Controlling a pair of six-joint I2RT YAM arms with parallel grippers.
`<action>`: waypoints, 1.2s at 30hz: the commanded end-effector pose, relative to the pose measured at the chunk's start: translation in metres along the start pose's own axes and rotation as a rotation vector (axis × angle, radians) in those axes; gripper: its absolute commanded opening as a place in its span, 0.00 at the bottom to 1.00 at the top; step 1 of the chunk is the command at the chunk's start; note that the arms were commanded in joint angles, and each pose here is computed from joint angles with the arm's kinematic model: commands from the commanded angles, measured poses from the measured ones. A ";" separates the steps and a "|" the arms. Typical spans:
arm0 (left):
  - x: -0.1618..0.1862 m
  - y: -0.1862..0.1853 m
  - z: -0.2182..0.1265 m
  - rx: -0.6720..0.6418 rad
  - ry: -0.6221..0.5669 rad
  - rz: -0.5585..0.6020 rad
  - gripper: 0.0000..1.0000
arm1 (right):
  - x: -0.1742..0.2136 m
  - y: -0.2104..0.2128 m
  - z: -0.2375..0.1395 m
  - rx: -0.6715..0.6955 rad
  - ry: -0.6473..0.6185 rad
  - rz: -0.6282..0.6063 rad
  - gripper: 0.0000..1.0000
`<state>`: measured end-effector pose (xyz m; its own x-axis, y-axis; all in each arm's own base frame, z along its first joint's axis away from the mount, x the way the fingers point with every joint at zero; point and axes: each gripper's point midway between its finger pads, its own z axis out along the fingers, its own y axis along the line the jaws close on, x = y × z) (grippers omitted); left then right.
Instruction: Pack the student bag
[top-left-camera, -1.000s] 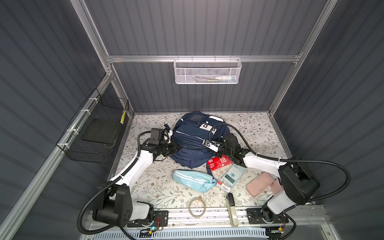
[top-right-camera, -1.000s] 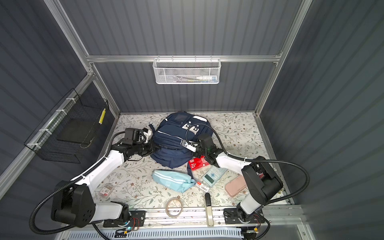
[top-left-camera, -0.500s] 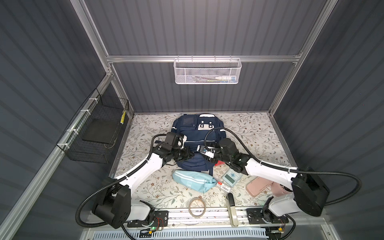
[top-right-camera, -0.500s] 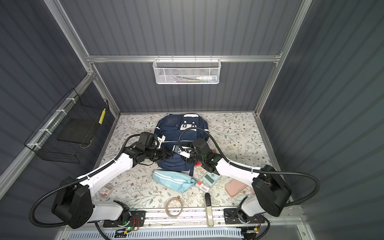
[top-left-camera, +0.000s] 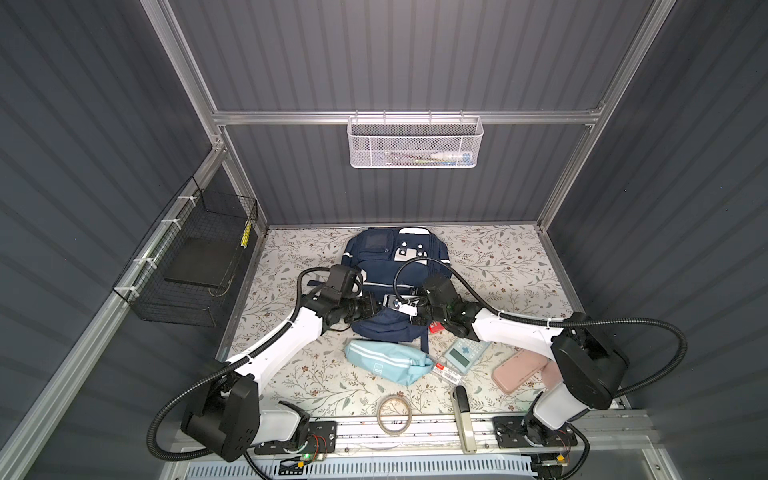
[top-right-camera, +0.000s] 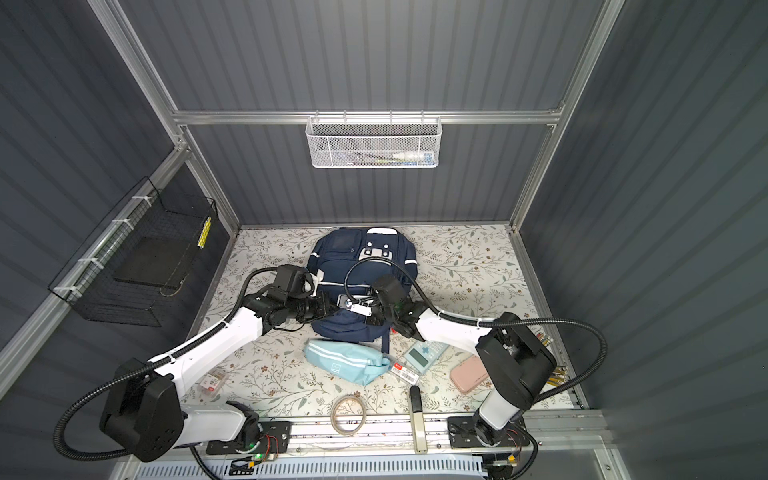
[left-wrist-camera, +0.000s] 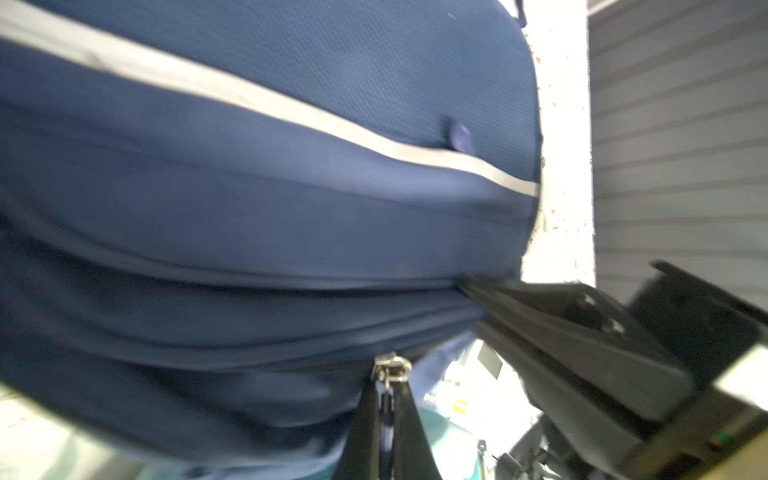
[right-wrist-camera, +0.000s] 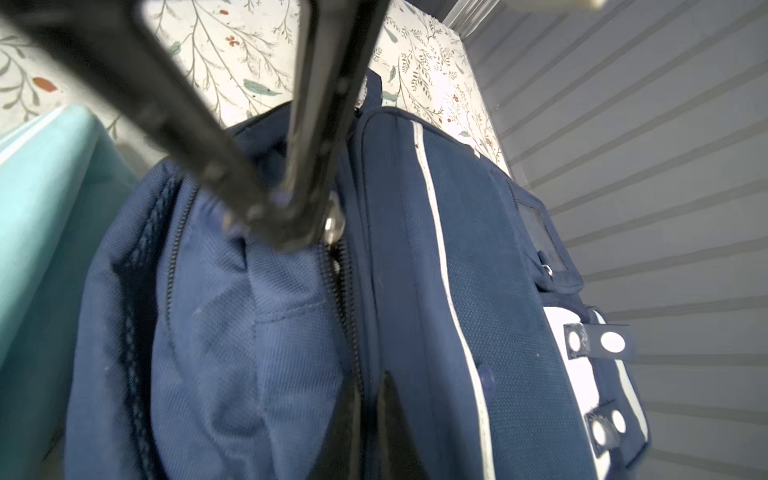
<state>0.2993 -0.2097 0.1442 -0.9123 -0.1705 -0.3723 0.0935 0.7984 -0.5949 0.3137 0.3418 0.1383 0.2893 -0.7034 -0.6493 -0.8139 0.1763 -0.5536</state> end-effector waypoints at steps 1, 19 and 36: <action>-0.021 0.045 -0.004 -0.076 -0.055 -0.060 0.00 | 0.002 0.002 -0.014 -0.035 -0.013 -0.014 0.00; -0.014 0.032 -0.031 0.007 -0.064 -0.025 0.00 | 0.039 -0.061 -0.026 0.156 0.058 0.076 0.05; 0.015 -0.023 -0.023 0.132 -0.012 0.005 0.00 | -0.039 -0.009 0.016 0.083 -0.061 -0.021 0.24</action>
<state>0.2735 -0.2126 0.1504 -0.9206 -0.1667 -0.3531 0.1174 0.7442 -0.6575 0.3029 0.3699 0.1488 0.3219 -0.6566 -0.6821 -0.8101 0.1819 -0.5574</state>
